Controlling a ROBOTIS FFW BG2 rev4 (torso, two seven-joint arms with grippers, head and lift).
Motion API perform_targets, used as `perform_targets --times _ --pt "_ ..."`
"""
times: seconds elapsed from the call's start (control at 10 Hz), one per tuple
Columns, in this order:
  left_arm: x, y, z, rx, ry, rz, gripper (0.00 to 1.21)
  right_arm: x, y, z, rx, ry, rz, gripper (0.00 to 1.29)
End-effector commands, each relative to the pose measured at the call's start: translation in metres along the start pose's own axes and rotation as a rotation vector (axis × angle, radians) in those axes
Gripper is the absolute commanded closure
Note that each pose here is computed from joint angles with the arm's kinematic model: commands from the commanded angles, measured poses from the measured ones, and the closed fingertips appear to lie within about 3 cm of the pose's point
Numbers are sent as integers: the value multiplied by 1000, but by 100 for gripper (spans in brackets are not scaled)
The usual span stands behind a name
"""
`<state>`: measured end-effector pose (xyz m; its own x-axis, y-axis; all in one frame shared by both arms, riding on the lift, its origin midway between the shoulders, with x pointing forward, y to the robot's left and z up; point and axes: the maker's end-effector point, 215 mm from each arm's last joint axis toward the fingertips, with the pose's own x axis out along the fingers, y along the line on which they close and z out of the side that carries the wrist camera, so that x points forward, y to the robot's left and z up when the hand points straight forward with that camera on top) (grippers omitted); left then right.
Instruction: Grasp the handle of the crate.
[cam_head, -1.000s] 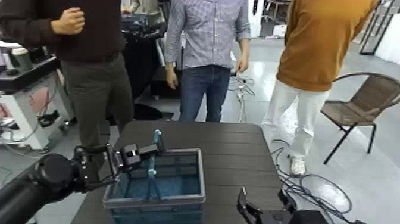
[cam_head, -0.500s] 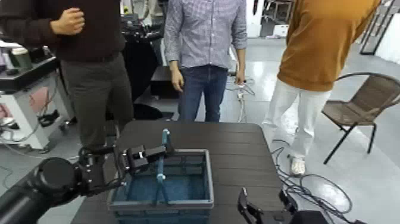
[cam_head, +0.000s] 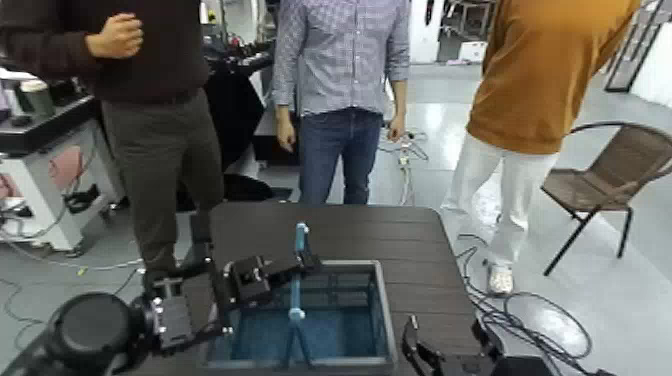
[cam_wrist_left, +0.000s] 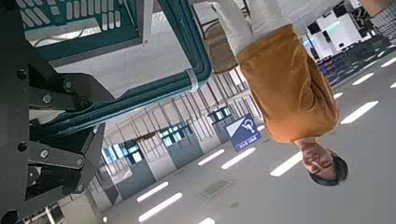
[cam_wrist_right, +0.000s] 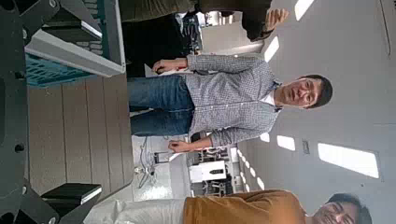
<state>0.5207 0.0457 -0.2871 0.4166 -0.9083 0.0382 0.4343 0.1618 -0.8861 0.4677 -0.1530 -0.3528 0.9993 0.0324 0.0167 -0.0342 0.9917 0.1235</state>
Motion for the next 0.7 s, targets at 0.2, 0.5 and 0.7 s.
perform_targets --times 0.2,0.5,0.7 --pt "14 -28 -49 -108 10 -80 119 -1 -3 2 -3 -9 -9 16" --pt "21 -51 -71 -186 -3 -149 119 -3 -5 0 -5 -6 -17 16" --pt "23 -58 -79 -212 15 -169 119 -2 -3 0 -12 -4 -14 16"
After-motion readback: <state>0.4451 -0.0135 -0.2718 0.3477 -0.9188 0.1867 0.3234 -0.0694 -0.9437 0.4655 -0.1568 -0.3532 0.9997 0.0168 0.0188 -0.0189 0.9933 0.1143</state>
